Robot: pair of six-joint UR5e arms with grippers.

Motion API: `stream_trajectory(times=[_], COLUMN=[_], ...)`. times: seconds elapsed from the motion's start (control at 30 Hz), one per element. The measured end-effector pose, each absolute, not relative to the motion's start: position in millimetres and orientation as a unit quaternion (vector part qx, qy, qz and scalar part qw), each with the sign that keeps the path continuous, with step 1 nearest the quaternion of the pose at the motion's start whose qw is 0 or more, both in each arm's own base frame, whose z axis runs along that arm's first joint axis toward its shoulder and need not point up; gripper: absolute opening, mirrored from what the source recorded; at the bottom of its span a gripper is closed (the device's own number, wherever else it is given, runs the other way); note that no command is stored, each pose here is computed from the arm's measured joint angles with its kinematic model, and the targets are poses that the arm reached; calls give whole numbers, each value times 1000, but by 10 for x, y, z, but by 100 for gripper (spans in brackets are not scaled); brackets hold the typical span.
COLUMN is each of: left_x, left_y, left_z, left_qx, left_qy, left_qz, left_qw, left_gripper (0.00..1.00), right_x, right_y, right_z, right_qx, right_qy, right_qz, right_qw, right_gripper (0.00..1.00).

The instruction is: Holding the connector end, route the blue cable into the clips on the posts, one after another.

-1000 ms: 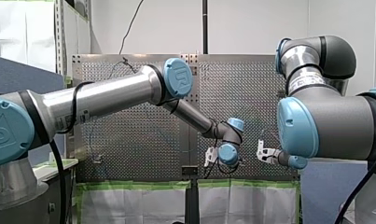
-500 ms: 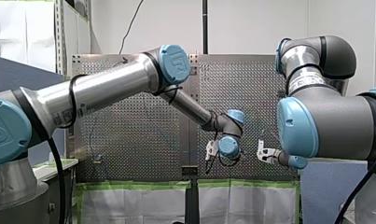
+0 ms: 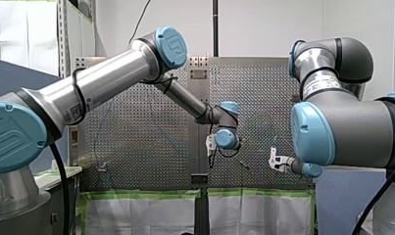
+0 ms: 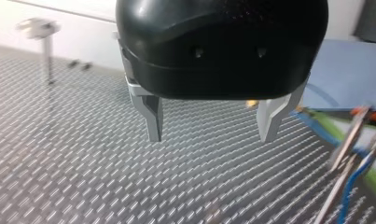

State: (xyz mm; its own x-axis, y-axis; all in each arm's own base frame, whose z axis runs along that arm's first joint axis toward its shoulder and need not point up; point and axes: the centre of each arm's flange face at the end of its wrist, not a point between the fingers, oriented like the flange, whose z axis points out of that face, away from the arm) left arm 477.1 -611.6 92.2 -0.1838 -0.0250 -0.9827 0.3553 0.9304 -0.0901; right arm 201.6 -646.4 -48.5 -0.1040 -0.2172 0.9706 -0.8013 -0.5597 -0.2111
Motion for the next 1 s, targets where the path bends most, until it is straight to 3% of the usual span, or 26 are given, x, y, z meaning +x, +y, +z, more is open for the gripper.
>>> stream_trajectory(times=[0.33, 1.0], left_x=[5060, 4672], left_y=[-5557, -5144], left_z=[1295, 1929], left_qx=[67, 51], left_qy=[757, 745], left_qz=[-158, -161], left_qw=[631, 645], left_gripper=[100, 100], right_x=[2068, 2125], right_y=[-6445, -6427], right_z=[-486, -487], right_qx=[630, 631], right_qy=[-402, -400], right_qz=[623, 625], right_qw=[231, 228], right_gripper=[0, 0])
